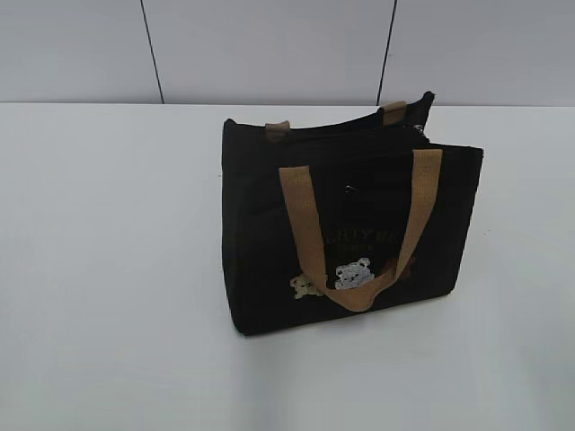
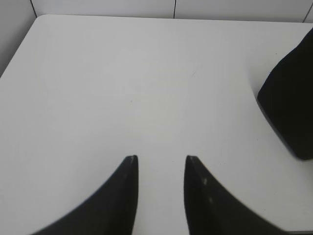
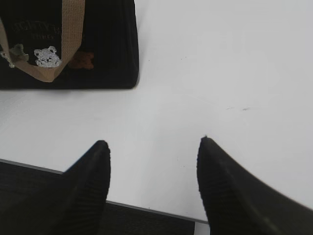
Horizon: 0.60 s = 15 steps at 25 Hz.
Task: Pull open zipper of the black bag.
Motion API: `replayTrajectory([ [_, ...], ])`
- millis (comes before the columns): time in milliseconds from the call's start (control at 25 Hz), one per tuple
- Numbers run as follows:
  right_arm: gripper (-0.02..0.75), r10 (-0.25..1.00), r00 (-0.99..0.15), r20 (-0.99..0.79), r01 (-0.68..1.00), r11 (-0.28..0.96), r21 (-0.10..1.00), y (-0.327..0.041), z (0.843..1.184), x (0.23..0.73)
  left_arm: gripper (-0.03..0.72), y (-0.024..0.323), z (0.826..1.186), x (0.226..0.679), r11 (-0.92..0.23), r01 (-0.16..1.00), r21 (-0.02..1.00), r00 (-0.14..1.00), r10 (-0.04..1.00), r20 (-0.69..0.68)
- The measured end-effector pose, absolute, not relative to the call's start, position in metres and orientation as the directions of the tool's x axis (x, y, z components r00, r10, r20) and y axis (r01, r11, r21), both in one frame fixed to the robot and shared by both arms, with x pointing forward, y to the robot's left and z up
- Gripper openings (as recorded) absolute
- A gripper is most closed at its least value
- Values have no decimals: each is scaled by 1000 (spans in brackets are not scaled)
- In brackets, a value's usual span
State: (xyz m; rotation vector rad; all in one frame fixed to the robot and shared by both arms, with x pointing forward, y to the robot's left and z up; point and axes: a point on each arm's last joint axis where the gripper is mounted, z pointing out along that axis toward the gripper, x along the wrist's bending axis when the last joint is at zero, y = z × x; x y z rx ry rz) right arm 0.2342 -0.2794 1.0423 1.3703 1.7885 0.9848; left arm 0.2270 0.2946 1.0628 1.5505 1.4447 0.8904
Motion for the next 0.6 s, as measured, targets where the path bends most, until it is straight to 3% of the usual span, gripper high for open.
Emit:
replayTrajectory([
  [600, 430, 973, -223, -61, 468, 162, 869, -279, 1042, 234, 240, 295, 1063, 227, -8, 417, 909, 92, 995, -34],
])
